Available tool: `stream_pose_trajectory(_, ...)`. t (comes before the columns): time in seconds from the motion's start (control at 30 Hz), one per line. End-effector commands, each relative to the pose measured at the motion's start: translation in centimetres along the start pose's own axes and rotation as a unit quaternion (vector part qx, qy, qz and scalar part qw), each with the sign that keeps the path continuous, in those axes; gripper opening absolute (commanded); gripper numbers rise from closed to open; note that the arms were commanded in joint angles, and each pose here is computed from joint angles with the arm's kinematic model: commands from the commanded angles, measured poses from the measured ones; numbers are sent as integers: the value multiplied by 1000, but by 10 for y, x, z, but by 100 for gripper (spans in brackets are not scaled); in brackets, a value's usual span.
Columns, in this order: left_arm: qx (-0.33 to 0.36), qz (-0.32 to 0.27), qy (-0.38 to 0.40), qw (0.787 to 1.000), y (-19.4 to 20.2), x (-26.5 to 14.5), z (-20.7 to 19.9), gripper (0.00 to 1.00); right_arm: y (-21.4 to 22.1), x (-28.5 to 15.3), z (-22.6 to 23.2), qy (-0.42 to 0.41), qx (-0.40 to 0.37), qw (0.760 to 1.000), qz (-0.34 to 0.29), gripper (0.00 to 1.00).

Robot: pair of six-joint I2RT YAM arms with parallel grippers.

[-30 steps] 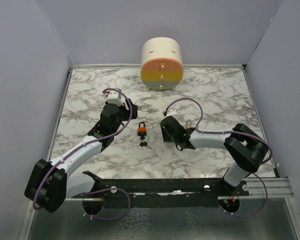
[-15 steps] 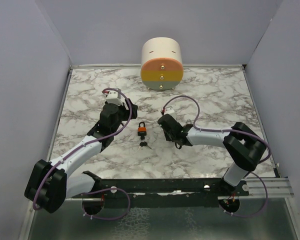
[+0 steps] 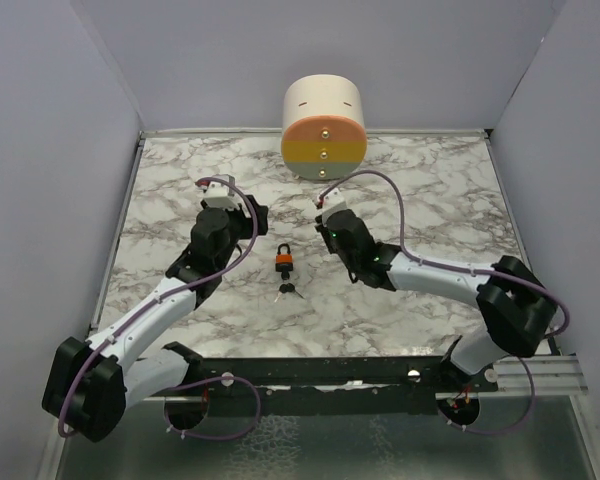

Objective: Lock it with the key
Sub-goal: Pick up the lock from the center of the board.

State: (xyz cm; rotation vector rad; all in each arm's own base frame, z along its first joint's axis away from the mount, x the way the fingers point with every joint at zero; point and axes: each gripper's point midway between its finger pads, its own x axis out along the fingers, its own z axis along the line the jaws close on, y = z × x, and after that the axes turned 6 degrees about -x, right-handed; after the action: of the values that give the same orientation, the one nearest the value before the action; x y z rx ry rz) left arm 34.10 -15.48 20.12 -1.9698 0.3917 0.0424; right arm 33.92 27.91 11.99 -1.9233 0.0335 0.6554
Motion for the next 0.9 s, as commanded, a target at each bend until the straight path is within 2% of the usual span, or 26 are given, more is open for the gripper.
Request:
stream_pose_trajectory(0.0,4,-53,-9,999,-38,-7,-2,70,-76,-37,-24,9,-4,982,-186,1)
stream_pose_trajectory(0.13,-1,-68,1,998,-48,-10,-7,71,-101,-84,-34,-50,12,947,-318,1)
stream_pose_trajectory(0.23,-3,-72,17,997,-53,-12,-13,71,-105,-113,-56,-84,37,920,-381,1)
stream_pose_trajectory(0.37,-3,-77,46,996,-60,-16,-26,71,-97,-128,-77,-109,55,905,-407,1)
stream_pose_trajectory(0.63,33,-92,176,979,-75,-34,-74,71,-91,-155,-54,-186,38,879,-436,1)
stream_pose_trajectory(0.73,61,-99,239,964,-79,-46,-95,70,-89,-163,-43,-221,36,870,-440,1)
stream_pose_trajectory(0.87,100,-101,345,928,-78,-70,-129,70,-84,-177,-29,-263,32,853,-449,1)
